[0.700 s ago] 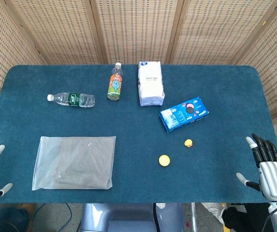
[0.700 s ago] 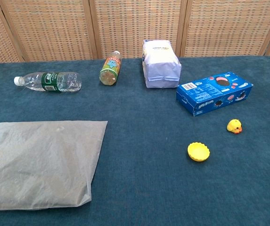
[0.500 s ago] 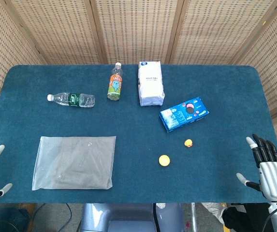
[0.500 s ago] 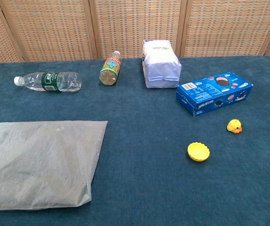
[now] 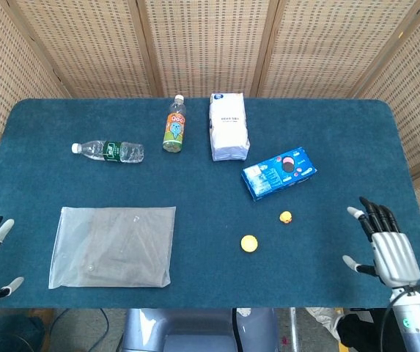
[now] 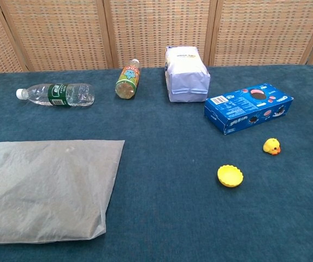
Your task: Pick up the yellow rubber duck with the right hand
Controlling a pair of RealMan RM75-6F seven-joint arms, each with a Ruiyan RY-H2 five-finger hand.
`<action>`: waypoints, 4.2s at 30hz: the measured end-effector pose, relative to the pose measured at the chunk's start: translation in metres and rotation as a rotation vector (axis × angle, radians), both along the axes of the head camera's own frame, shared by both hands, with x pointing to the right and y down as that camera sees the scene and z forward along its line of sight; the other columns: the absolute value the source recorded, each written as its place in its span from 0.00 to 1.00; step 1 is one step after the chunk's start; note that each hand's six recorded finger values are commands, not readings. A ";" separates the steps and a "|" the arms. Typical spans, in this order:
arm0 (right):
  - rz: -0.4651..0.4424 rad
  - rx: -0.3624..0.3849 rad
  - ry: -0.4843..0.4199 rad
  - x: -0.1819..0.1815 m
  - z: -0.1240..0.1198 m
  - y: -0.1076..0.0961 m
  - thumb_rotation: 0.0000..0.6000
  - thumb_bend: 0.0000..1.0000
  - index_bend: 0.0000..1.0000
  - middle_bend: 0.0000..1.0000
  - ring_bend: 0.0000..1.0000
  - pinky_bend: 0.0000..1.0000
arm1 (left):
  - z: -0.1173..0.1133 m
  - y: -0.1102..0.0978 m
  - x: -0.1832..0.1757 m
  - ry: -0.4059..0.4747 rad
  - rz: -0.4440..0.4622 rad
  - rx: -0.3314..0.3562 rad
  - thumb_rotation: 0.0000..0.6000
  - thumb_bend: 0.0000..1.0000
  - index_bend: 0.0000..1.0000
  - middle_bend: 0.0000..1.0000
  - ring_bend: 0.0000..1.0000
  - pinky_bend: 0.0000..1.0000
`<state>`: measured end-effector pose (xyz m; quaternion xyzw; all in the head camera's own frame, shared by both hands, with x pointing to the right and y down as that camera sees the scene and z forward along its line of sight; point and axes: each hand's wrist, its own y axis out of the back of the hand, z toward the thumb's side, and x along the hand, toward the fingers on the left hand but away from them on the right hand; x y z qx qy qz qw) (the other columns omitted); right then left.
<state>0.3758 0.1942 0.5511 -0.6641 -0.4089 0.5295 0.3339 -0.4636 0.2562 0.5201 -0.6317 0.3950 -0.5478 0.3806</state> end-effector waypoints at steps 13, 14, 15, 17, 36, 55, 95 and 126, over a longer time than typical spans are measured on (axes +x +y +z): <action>-0.043 -0.151 0.006 -0.055 0.088 -0.057 1.00 0.05 0.38 0.00 0.00 0.00 | 0.025 -0.009 0.002 -0.038 -0.006 -0.055 1.00 0.02 0.00 0.00 0.00 0.00; -0.038 -0.162 0.009 -0.058 0.094 -0.057 1.00 0.06 0.39 0.00 0.00 0.00 | 0.026 -0.010 0.002 -0.039 -0.008 -0.058 1.00 0.02 0.00 0.00 0.00 0.00; -0.038 -0.172 0.013 -0.063 0.102 -0.057 1.00 0.08 0.40 0.00 0.00 0.00 | 0.027 -0.011 0.001 -0.040 -0.010 -0.060 1.00 0.02 0.00 0.00 0.00 0.00; -0.043 -0.180 0.022 -0.071 0.111 -0.058 1.00 0.11 0.41 0.00 0.00 0.00 | 0.029 -0.012 0.000 -0.043 -0.014 -0.064 1.00 0.02 0.00 0.00 0.00 0.00; -0.078 -0.143 0.135 -0.098 0.164 -0.054 1.00 0.21 0.43 0.00 0.00 0.00 | 0.034 -0.013 0.000 -0.046 -0.016 -0.078 1.00 0.02 0.00 0.00 0.00 0.00; -0.069 -0.175 0.178 -0.092 0.191 -0.048 1.00 0.23 0.56 0.00 0.00 0.00 | 0.038 -0.013 0.000 -0.053 -0.017 -0.089 1.00 0.02 0.00 0.00 0.00 0.00; -0.373 -0.159 0.010 -0.190 0.101 -0.027 1.00 0.25 0.58 0.00 0.00 0.00 | 0.037 -0.013 -0.002 -0.036 -0.018 -0.096 1.00 0.03 0.00 0.00 0.00 0.00; -0.424 -0.182 0.153 -0.206 0.133 -0.013 1.00 0.06 0.39 0.00 0.00 0.00 | 0.042 -0.013 -0.001 -0.044 -0.015 -0.111 1.00 0.02 0.00 0.00 0.00 0.00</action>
